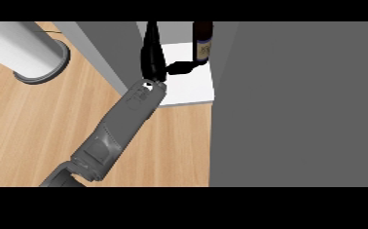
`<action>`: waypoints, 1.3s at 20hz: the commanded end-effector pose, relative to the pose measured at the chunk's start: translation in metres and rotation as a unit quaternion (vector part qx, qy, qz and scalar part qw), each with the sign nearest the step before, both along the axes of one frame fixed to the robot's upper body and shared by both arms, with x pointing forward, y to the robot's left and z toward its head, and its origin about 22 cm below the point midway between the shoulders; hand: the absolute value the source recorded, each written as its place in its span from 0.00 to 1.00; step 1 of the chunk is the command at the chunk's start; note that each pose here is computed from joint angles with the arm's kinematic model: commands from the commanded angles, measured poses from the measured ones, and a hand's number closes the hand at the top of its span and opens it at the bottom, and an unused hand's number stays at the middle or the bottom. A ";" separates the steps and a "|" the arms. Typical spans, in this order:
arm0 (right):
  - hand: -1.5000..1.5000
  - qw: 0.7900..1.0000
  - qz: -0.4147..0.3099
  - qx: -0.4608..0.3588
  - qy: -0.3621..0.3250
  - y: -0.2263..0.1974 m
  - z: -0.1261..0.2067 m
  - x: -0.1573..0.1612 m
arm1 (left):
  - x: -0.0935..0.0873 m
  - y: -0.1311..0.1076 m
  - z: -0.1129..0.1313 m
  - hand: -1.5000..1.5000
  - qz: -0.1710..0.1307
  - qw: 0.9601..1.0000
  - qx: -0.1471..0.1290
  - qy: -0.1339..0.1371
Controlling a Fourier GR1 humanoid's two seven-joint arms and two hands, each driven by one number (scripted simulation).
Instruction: Pick up the wine, place it into the cabinet and close the cabinet
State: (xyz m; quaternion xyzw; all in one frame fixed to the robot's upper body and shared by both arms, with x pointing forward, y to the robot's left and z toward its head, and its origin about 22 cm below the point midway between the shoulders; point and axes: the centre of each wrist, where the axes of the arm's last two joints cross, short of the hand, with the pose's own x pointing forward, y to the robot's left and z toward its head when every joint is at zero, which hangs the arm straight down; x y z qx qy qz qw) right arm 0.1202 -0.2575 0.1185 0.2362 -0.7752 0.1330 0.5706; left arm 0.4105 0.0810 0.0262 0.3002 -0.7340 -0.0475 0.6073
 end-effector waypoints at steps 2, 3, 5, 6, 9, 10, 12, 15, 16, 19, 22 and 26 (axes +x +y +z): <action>0.00 1.000 -0.007 0.002 -0.016 0.006 0.026 -0.015 | 0.001 -0.003 0.012 0.00 0.001 0.998 -0.056 -0.034; 0.00 1.000 -0.009 0.000 -0.019 0.002 0.025 -0.015 | -0.008 0.007 -0.007 0.00 0.012 0.997 -0.058 -0.043; 0.00 1.000 -0.008 0.006 -0.014 0.006 0.025 -0.013 | -0.001 -0.003 0.016 0.00 -0.006 0.994 -0.093 -0.057; 0.00 1.000 -0.012 0.006 -0.004 0.010 0.015 -0.011 | -0.011 0.002 0.004 0.00 -0.014 0.991 -0.117 -0.056; 0.00 1.000 -0.010 -0.003 -0.014 0.009 0.030 -0.021 | -0.028 0.003 -0.013 0.00 -0.042 0.989 -0.130 -0.063; 0.00 1.000 -0.010 -0.006 -0.016 -0.002 0.027 -0.011 | -0.018 -0.006 0.005 0.00 -0.051 0.986 -0.143 -0.065; 0.00 1.000 -0.019 0.005 -0.009 0.012 0.040 -0.017 | -0.022 -0.004 0.001 0.00 -0.063 0.984 -0.155 -0.059; 0.00 0.999 -0.022 -0.012 -0.022 0.005 0.032 -0.015 | -0.045 -0.019 -0.004 0.00 -0.091 0.981 -0.161 -0.060; 0.00 0.999 -0.039 0.004 -0.011 0.017 0.036 -0.021 | -0.047 -0.010 -0.008 0.00 -0.103 0.977 -0.172 -0.065; 0.00 0.999 -0.035 -0.001 -0.018 0.005 0.042 -0.026 | -0.051 -0.004 -0.005 0.00 -0.121 0.977 -0.161 -0.069; 0.00 0.999 -0.048 -0.004 -0.009 0.007 0.036 -0.026 | -0.070 -0.020 0.006 0.00 -0.146 0.972 -0.175 -0.061; 0.00 0.999 -0.047 -0.006 -0.013 0.014 0.033 -0.022 | -0.094 -0.007 0.009 0.00 -0.173 0.958 -0.216 -0.070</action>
